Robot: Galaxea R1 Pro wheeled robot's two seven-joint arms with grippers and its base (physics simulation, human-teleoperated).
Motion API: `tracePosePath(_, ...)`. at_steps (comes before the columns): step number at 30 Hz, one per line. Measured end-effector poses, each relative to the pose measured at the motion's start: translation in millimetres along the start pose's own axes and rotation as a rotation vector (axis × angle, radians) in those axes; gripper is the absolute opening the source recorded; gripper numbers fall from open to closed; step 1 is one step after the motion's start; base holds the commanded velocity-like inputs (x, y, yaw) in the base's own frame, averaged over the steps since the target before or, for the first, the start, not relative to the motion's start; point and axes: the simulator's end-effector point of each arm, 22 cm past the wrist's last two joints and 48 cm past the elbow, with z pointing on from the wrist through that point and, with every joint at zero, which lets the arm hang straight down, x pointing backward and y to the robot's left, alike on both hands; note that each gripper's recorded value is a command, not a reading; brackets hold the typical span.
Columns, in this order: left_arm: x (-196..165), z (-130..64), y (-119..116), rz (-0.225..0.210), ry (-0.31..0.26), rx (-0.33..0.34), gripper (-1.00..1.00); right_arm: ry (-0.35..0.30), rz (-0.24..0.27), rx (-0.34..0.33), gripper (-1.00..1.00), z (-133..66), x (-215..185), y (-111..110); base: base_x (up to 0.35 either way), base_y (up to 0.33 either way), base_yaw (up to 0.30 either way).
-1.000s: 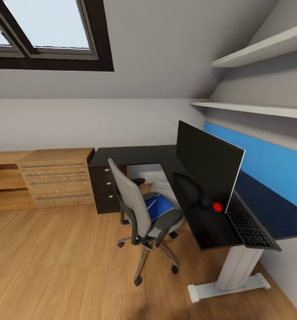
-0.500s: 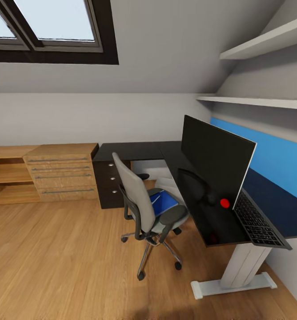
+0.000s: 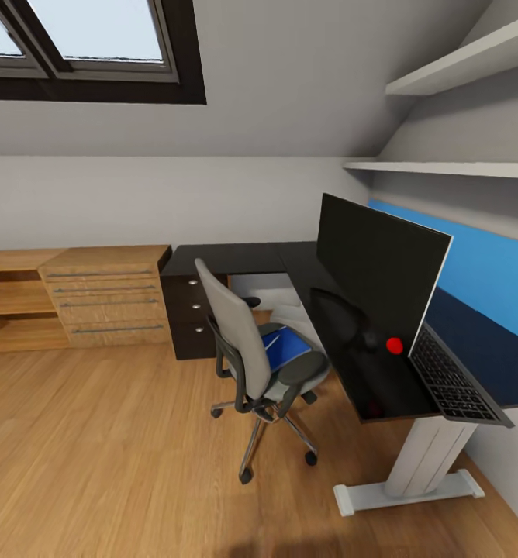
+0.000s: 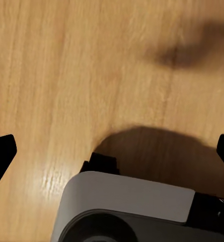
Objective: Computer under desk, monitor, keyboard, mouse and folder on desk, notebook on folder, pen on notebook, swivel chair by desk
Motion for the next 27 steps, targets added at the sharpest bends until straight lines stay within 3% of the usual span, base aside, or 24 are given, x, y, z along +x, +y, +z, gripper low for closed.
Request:
tracePosePath(3, 3, 4.8, 2, -0.016, 0.0, -0.004, 1.0, 0.089, -0.003, 0.004, 1.0, -11.5, 41, -3, 0.0, 0.0, 0.0)
tracePosePath(7, 7, 11.2, 2, -0.025, 0.001, -0.005, 1.0, 0.15, -0.005, 0.005, 1.0, -18.9, 71, -5, 0.0, 0.0, 0.0)
tracePosePath(27, 27, 43.8, 4, -0.031, 0.0, -0.006, 1.0, 0.17, -0.005, 0.006, 1.0, 2.3, 108, -6, 0.0, 0.0, 0.0)
